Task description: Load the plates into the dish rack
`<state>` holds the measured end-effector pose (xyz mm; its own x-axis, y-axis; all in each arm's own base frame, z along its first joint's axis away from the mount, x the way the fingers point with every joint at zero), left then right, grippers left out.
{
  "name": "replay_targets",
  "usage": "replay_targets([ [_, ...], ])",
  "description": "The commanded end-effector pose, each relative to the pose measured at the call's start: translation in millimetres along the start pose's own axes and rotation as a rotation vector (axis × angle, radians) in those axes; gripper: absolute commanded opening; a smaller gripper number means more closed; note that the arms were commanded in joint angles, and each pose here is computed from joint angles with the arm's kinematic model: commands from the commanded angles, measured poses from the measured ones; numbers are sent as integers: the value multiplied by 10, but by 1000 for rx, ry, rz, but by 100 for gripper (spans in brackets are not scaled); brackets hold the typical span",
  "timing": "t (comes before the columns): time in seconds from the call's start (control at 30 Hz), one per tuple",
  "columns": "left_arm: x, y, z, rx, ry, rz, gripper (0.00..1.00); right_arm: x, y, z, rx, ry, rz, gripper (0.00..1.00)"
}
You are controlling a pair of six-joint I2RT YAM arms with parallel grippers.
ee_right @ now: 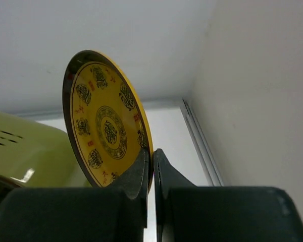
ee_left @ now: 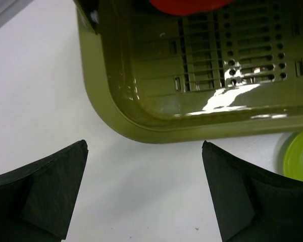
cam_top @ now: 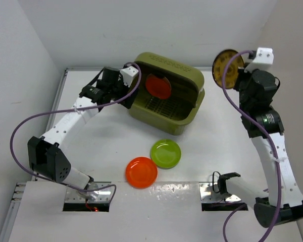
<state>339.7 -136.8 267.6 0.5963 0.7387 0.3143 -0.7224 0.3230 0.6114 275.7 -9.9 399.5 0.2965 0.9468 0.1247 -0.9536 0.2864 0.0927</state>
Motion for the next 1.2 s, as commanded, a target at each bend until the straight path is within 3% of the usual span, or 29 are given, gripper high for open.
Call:
replay_targets([
  [0.0, 199, 41, 152, -35, 66, 60, 100, 332, -47, 576, -232, 90, 133, 0],
  [0.17, 443, -86, 139, -5, 144, 74, 100, 1256, -6, 695, -307, 218, 474, 0],
  [0.3, 572, -228, 125, 14, 164, 70, 100, 2012, -98, 313, -313, 429, 697, 0],
  [0.43, 596, -393, 27, 42, 182, 36, 100, 2496, -167, -85, -291, 519, 834, 0],
  [0.63, 637, -612, -110, 67, 187, -16, 100, 2730, -439, -692, -213, 620, 855, 0],
  [0.9, 646, -828, -114, 62, 189, -38, 100, 2812, -652, -1100, -256, 819, 739, 0],
  [1.17, 673, -801, -186, 96, 113, -66, 98, 2737, -631, -1667, -208, 829, 653, 0],
])
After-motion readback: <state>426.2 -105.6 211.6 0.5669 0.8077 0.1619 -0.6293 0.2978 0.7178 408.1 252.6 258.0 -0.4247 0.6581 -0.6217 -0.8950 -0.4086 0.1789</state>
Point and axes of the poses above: each gripper's point midway between its finger pads, its own y axis back along the fingers, its own x axis along the line the jaws close on, z = x × y, the point moved 6 cm from there along y, back along the fingers, and after that the axes turned 12 degrees about -y, right-handed, at the moved point
